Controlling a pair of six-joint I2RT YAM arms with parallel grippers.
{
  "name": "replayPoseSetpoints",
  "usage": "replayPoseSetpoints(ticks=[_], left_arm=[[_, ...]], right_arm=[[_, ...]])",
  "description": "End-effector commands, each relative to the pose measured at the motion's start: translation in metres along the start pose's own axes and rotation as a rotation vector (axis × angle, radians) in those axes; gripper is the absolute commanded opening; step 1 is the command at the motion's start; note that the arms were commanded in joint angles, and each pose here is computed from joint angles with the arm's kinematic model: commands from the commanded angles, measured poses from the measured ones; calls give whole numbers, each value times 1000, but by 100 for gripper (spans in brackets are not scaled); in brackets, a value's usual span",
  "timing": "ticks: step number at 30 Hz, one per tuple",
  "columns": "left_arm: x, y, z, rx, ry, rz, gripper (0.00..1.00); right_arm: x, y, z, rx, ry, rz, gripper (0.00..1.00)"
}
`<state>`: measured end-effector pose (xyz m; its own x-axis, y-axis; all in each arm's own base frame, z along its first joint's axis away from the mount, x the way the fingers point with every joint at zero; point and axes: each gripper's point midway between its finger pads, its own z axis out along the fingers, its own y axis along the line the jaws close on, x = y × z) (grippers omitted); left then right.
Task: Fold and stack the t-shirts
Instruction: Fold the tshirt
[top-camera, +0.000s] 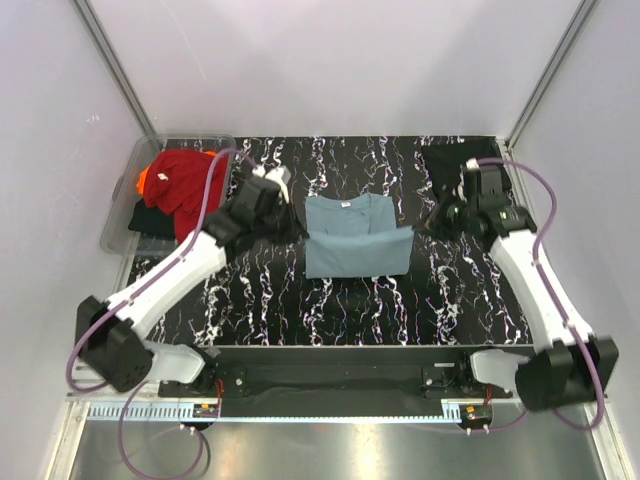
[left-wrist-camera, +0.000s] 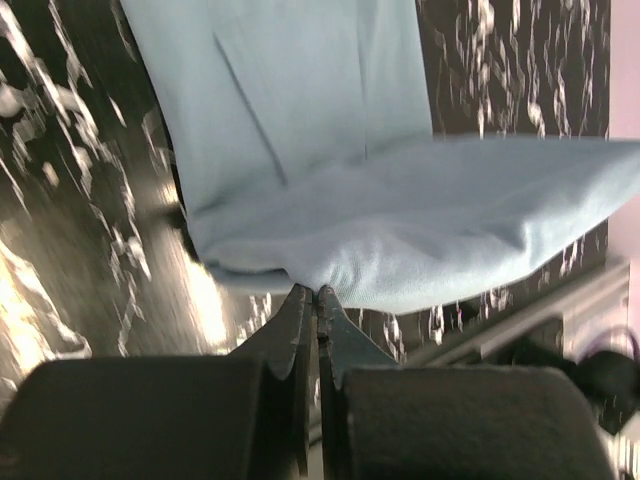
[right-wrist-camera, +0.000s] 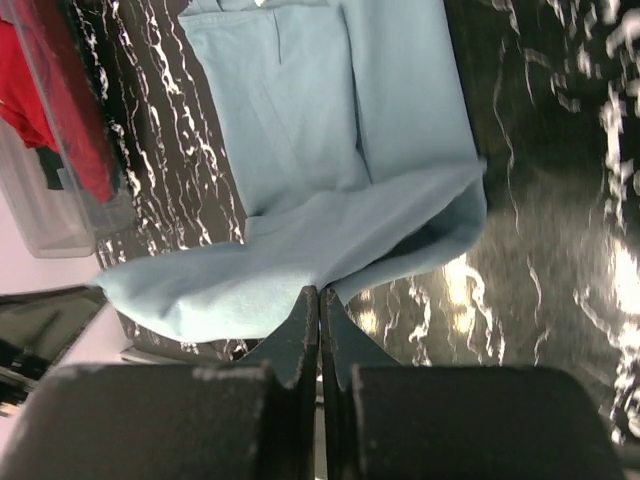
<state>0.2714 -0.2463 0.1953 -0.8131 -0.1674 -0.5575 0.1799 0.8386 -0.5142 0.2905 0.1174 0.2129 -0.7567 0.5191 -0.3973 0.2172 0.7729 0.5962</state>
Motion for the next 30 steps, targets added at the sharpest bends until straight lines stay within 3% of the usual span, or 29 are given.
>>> replayPoseSetpoints(ticks=[1, 9, 17, 22, 27, 30], left_arm=[[-48, -10, 5, 46, -65, 53, 0], [-115, 9, 46, 18, -101, 41, 0], [-174, 8, 96, 111, -171, 94, 0], [-191, 17, 147, 192, -147, 94, 0], [-214, 56, 201, 167, -190, 52, 0], [-229, 78, 231, 175, -225, 11, 19]], right_arm=[[-39, 28, 16, -67, -49, -113, 0], [-92, 49, 64, -106, -9, -127, 0], [-125, 45, 123, -128, 52, -96, 0], [-139, 34, 164, -131, 79, -86, 2], [-161, 21, 201, -148, 84, -71, 4], [-173, 14, 224, -149, 75, -78, 10]])
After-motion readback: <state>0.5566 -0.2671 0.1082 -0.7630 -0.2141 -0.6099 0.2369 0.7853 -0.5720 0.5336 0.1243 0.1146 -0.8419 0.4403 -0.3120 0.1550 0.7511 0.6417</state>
